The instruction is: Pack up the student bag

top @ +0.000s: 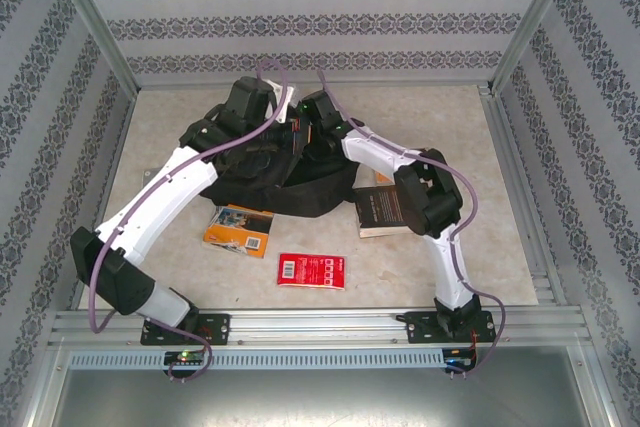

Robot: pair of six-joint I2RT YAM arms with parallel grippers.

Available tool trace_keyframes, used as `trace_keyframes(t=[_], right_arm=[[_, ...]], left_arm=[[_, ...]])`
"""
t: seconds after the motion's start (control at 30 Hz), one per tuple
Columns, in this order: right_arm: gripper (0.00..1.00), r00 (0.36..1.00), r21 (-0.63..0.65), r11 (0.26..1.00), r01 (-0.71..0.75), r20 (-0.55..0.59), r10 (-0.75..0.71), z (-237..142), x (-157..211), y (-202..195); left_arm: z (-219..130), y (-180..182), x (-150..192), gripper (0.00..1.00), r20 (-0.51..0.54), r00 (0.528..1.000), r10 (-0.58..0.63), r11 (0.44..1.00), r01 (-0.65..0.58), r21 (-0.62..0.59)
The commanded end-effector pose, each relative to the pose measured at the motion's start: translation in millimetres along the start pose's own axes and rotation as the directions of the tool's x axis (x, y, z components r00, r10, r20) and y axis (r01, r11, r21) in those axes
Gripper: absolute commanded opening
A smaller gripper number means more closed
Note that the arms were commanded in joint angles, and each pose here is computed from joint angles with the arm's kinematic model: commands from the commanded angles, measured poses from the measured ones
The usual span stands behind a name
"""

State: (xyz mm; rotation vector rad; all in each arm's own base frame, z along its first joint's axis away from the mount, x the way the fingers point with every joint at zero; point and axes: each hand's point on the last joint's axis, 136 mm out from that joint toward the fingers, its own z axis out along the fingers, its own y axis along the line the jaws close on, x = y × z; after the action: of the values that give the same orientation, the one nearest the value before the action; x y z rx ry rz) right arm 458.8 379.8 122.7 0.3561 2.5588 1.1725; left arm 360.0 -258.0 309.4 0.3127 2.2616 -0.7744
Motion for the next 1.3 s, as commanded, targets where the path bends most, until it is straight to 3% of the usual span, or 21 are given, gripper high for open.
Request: trace_keyframes(t=[0.0, 0.33, 0.57, 0.63, 0.73, 0.9, 1.1, 1.27], right_arm=[[0.80, 0.988, 0.045, 0.989, 0.143, 0.052, -0.145, -46.6, -3.1, 14.2], [0.81, 0.931, 0.130, 0.930, 0.343, 0.081, -0.355, -108.9, 6.3, 4.4], [0.84, 0.959, 0.091, 0.956, 0.278, 0.026, -0.281, -122.9, 8.3, -12.6], [0.90, 0.954, 0.085, 0.952, 0.293, 0.045, -0.297, -129.3, 8.1, -13.1], [0.97, 0.931, 0.045, 0.934, 0.353, 0.085, -0.356, -142.3, 11.5, -1.9], [0.98, 0.888, 0.028, 0.903, 0.429, 0.172, -0.427, -174.1, 14.8, 17.6], [0.98, 0.819, 0.134, 0.854, 0.503, 0.242, -0.520, -218.0, 27.1, 19.0], [0.98, 0.776, 0.206, 0.806, 0.555, 0.222, -0.591, -242.2, 60.9, -1.9]], left_arm=[[-7.5, -7.3, -35.8, 0.00, 0.101, 0.995, -0.006, 1.000, 0.003, 0.028], [9.5, 6.6, -46.7, 0.00, 0.091, 0.994, -0.054, 0.998, 0.053, 0.016], [16.5, 14.4, -45.8, 0.00, 0.073, 0.995, -0.069, 0.998, 0.069, 0.000], [17.0, 15.8, -44.5, 0.00, 0.070, 0.995, -0.069, 0.998, 0.069, -0.002], [15.9, 17.5, -43.9, 0.00, 0.067, 0.995, -0.070, 0.997, 0.071, -0.005], [14.9, 22.1, -44.2, 0.00, 0.072, 0.994, -0.081, 0.997, 0.082, -0.002], [13.0, 30.3, -49.6, 0.00, 0.077, 0.992, -0.096, 0.995, 0.097, -0.013], [15.4, 42.2, -50.7, 0.00, 0.071, 0.985, -0.159, 0.987, 0.159, 0.000]])
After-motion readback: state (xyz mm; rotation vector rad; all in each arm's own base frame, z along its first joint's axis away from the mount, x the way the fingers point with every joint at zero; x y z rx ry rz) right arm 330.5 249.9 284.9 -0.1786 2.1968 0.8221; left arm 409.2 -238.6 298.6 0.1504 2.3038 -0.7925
